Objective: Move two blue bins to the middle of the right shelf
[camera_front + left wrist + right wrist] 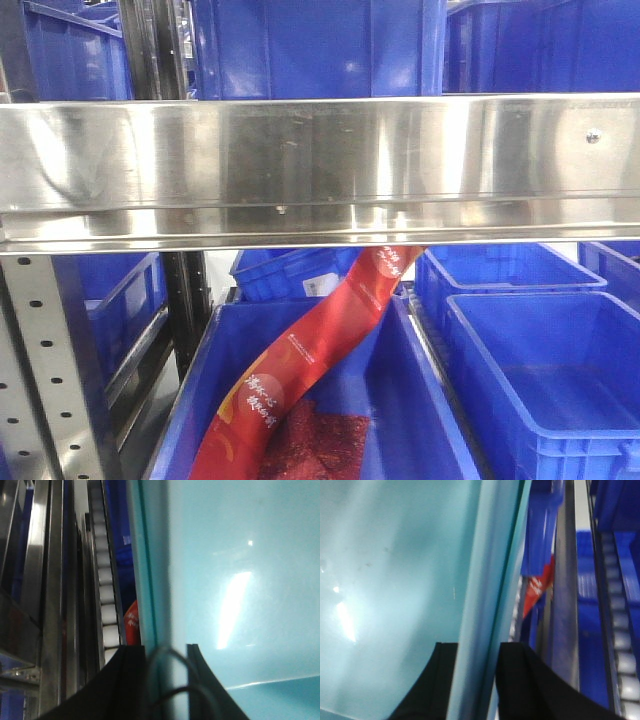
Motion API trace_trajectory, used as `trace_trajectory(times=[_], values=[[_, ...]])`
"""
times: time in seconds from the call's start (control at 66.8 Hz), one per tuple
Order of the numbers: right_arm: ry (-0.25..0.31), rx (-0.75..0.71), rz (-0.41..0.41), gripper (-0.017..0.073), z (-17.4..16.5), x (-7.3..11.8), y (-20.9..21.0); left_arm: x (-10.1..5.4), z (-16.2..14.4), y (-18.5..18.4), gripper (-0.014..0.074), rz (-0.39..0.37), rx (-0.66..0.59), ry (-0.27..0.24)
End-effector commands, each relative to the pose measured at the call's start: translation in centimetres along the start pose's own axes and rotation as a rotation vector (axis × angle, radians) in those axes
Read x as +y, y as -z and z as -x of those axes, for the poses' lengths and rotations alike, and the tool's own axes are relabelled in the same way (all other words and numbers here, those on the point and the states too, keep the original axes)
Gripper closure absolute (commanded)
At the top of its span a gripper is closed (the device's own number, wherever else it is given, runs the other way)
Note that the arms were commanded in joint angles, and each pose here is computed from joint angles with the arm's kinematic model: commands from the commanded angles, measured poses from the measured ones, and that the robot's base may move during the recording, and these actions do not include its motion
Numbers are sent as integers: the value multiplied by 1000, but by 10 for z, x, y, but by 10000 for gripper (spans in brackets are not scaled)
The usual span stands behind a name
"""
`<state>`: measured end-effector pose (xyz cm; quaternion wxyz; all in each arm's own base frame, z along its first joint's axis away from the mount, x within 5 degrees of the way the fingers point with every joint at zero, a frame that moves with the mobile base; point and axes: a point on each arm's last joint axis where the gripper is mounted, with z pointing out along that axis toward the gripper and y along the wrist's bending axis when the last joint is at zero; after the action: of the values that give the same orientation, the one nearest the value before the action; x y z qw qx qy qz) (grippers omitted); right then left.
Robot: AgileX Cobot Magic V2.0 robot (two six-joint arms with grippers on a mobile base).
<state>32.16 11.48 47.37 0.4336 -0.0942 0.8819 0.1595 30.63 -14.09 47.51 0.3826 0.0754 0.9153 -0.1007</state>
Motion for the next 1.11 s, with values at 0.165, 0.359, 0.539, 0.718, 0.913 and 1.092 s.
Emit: trace_trajectory(times=[0.165,0.359,0.539,0.718,0.913,1.092], values=[[-13,101,-37,713,-7,-11,-45,0,-11,-40,704,29,83,-32],[-21,188,-49,713,-17,-16,-74,6,-26,-60,704,88,152,-60],[-21,220,-57,713,-21,-19,-85,7,-32,-70,704,89,160,-66],[-19,237,-63,602,-23,-20,-86,7,-32,-72,594,87,156,-67],[-17,264,-70,116,-25,-20,-85,6,-32,-72,253,86,157,-67],[-11,238,-71,1,-21,-18,-70,6,-32,-63,-12,75,155,-58]])
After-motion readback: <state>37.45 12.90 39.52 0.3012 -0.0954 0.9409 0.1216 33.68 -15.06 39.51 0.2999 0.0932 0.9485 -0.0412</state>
